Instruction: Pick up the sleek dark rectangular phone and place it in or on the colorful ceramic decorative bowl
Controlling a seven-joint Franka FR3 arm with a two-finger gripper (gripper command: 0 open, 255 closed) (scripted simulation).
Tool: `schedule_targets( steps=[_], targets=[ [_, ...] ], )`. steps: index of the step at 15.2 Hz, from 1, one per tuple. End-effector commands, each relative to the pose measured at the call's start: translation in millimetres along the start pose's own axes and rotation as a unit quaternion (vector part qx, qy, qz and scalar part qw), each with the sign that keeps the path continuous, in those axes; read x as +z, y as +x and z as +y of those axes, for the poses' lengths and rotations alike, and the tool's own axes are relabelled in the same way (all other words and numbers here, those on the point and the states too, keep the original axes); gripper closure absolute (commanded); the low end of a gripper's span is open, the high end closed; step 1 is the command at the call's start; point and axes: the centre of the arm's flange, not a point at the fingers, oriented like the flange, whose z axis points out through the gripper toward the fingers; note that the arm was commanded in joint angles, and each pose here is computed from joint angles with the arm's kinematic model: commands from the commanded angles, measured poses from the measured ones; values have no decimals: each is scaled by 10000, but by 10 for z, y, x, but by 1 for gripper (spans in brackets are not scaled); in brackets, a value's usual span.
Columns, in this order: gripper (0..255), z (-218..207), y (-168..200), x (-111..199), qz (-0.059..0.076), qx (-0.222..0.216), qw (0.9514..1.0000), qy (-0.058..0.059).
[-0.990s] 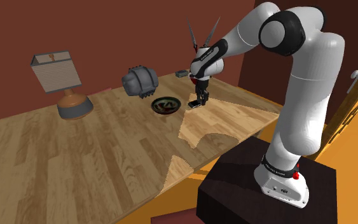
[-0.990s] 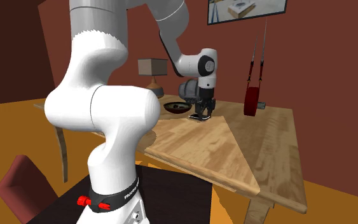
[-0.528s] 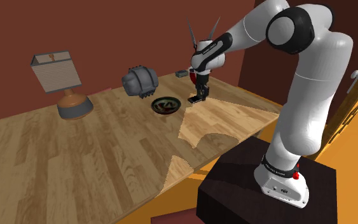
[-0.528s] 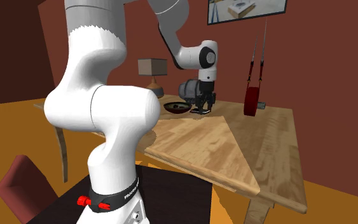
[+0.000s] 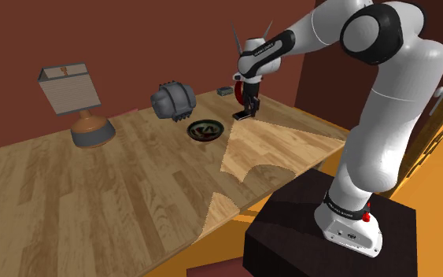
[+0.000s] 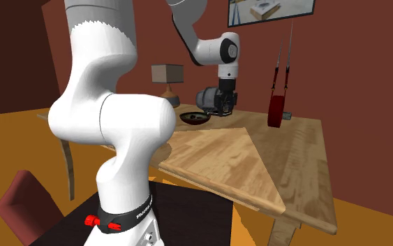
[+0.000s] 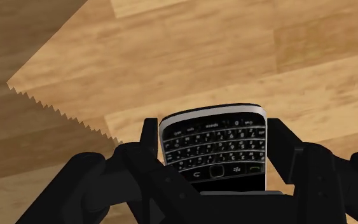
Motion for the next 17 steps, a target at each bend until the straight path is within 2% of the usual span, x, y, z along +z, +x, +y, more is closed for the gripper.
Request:
schedule_targets(
  steps=[1,6,17],
  targets=[
    [255,0,-1,-106,-1,0,10000,2],
    [255,-3,1,-333,-2,0,10000,2],
    [255,177,1442,-370,-1,0,10000,2]
  ],
)
